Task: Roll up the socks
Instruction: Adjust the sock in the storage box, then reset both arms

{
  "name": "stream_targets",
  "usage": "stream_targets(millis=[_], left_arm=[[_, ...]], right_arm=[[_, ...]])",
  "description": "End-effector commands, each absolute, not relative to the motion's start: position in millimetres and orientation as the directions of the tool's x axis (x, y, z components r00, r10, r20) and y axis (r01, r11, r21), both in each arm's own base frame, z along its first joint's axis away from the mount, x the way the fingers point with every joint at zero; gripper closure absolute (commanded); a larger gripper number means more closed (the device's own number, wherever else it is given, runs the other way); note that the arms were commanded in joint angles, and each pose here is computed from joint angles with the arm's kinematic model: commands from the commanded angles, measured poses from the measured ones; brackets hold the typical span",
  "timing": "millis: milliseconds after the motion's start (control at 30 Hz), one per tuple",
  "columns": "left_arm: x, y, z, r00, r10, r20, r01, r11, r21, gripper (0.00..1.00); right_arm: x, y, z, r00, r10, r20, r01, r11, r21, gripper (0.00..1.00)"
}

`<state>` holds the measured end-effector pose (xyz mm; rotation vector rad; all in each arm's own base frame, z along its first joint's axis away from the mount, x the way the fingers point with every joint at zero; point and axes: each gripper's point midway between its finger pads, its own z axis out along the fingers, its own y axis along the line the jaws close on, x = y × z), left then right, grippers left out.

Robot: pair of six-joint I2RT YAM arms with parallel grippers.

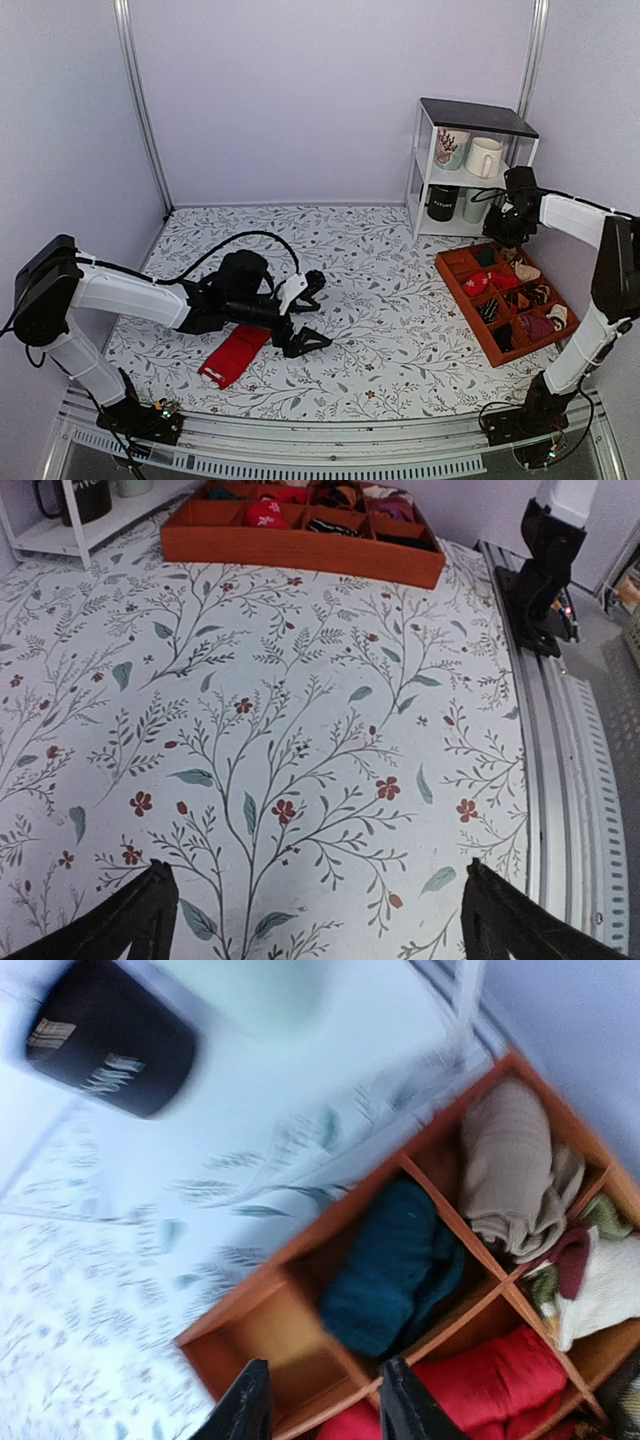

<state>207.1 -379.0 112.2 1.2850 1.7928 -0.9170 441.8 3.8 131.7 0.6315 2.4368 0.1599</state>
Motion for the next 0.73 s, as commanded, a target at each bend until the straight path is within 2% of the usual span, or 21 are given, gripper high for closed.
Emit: stream_targets(millis=[0, 67, 100, 133, 167, 200, 300, 400, 700], left_arm=[[232, -366, 131, -0.223, 0.387, -0.895, 0.933, 0.351, -0.081, 0.00], [239, -358, 134, -0.221, 0.370, -0.902, 0.919, 0.389, -0.066, 0.00], [241, -354, 136, -0.224, 0.361, -0.905, 0.911, 0.409, -0.063, 0.00], [244, -350, 137, -0.230, 0.355, -0.906, 0.902, 0.428, -0.061, 0.00], [246, -346, 137, -0.234, 0.349, -0.907, 0.894, 0.444, -0.059, 0.01], [248, -343, 138, -0.241, 0.344, -0.908, 0.885, 0.461, -0.060, 0.01], [252, -334, 136, -0.263, 0.337, -0.904, 0.861, 0.504, -0.063, 0.00], [253, -326, 136, -0.277, 0.315, -0.908, 0.836, 0.544, -0.066, 0.00], [259, -301, 139, -0.263, 0.270, -0.926, 0.769, 0.639, -0.031, 0.00]], right_arm=[[416, 47, 171, -0.725, 0.376, -0.577, 0.229, 0.922, 0.313, 0.52], [404, 89, 174, -0.753, 0.289, -0.592, 0.106, 0.940, 0.325, 0.38], [397, 108, 174, -0.763, 0.248, -0.597, 0.050, 0.944, 0.327, 0.35], [390, 129, 174, -0.772, 0.202, -0.602, -0.008, 0.945, 0.327, 0.26], [382, 148, 173, -0.778, 0.159, -0.608, -0.065, 0.942, 0.330, 0.10], [372, 170, 173, -0.784, 0.113, -0.610, -0.128, 0.933, 0.337, 0.01], [346, 219, 170, -0.776, 0.011, -0.631, -0.274, 0.895, 0.353, 0.00], [327, 244, 167, -0.753, -0.035, -0.658, -0.347, 0.870, 0.351, 0.00], [308, 248, 153, -0.720, -0.061, -0.692, -0.405, 0.846, 0.347, 0.00]])
